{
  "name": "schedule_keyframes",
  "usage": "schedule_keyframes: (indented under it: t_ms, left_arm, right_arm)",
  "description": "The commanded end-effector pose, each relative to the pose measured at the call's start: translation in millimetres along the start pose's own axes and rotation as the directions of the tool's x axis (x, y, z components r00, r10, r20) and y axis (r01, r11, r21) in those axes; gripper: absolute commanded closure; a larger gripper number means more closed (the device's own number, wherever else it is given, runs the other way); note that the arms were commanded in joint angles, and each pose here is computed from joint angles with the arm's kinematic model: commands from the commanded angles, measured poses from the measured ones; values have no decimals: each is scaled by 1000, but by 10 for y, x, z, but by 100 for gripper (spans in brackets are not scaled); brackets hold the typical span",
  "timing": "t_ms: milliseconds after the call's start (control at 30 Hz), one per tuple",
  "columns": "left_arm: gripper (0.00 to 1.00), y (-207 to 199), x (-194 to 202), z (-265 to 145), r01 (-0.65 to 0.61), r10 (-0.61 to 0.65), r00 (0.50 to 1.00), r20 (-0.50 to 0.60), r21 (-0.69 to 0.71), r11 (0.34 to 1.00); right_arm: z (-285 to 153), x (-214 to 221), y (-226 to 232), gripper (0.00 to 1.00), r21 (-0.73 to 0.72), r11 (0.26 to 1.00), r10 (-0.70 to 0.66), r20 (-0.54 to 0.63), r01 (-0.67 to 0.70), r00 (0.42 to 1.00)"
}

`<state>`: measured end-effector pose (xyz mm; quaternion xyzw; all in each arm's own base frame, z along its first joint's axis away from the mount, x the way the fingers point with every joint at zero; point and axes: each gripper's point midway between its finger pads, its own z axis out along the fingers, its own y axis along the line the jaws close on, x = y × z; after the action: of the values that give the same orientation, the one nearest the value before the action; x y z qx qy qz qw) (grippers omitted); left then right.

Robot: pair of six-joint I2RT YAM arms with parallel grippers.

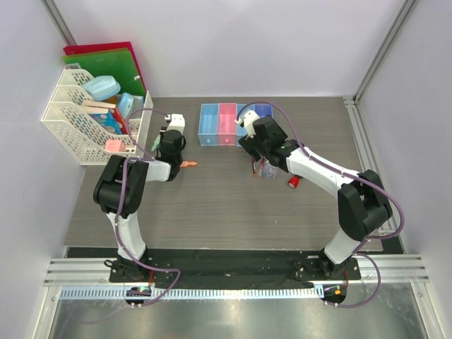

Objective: Sort the stationery into containers
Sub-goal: Pick up the stationery from the center of the board.

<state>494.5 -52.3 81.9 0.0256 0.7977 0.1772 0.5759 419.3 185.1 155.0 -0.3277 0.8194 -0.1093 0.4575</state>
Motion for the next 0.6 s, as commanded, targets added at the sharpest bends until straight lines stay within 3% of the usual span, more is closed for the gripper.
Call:
schedule_keyframes:
  t_ms: [0, 67, 167, 267, 433, 567]
  left_arm:
    - [70, 65, -187, 36, 36, -34, 999, 41, -46, 998]
    - [71, 65, -187, 43, 35, -33, 999, 41, -45, 998]
    - [92, 78, -181, 23, 40, -38, 999, 38, -50, 998]
    - [100, 55, -178, -59, 41, -41, 998, 41, -9, 999]
    - [100, 92, -91, -344, 59, -61, 997, 37, 46, 997]
    - [100, 114, -354, -608, 68, -85, 987, 133, 129, 989]
  right_arm:
    - [-71, -145, -132, 9, 40, 999, 34, 48, -36, 998]
    - [-83, -165, -145, 9, 42, 998, 34, 53, -36, 998]
    - [-92, -170, -150, 9, 43, 998, 35, 55, -37, 998]
    - [-111, -190, -168, 9, 46, 998, 39, 61, -42, 997]
    - [-134, -207, -173, 9, 42, 998, 39, 67, -42, 997]
    - [-115, -222, -162, 9, 35, 998, 47, 69, -49, 996]
